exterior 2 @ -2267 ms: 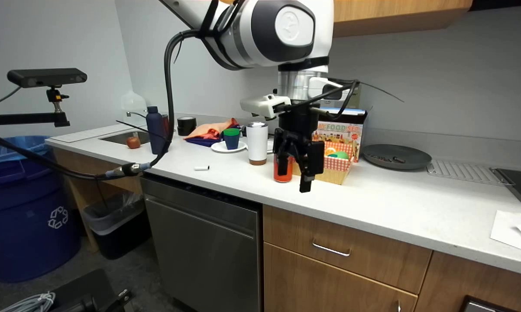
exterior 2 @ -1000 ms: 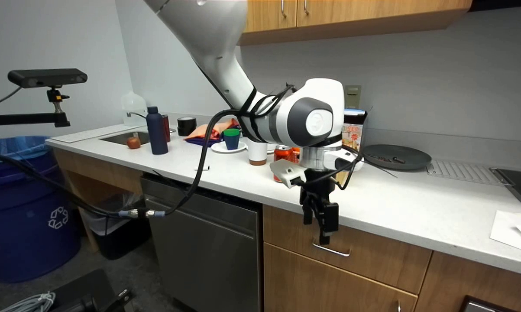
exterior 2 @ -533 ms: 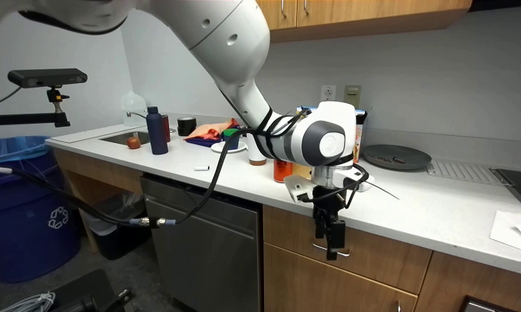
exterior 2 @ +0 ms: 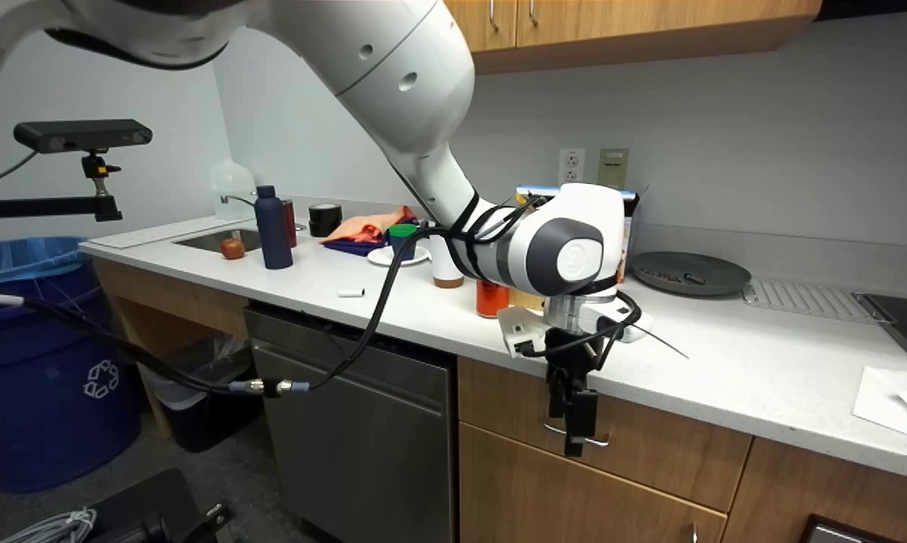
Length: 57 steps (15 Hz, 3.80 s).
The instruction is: Open the top drawer of the bottom cabinet.
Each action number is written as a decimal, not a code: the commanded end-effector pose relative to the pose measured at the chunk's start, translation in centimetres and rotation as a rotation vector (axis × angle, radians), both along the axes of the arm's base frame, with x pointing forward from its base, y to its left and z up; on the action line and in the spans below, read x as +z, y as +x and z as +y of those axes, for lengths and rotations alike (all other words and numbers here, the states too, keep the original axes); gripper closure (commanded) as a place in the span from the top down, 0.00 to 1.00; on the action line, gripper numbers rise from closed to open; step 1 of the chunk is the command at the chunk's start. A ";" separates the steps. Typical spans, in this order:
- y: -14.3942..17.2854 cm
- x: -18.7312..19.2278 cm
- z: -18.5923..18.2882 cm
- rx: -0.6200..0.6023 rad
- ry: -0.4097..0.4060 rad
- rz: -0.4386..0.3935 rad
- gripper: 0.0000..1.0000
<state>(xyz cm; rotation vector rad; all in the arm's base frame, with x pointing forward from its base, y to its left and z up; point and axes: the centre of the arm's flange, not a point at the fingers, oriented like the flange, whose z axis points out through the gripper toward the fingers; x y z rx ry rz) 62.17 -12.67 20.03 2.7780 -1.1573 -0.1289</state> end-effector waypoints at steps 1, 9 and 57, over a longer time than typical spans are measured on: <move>0.0 -1.3 -0.3 -0.079 0.083 -0.044 1.00; -1.0 -4.5 -2.9 -0.280 0.165 -0.178 1.00; -7.3 -12.2 -4.5 -0.454 0.272 -0.114 1.00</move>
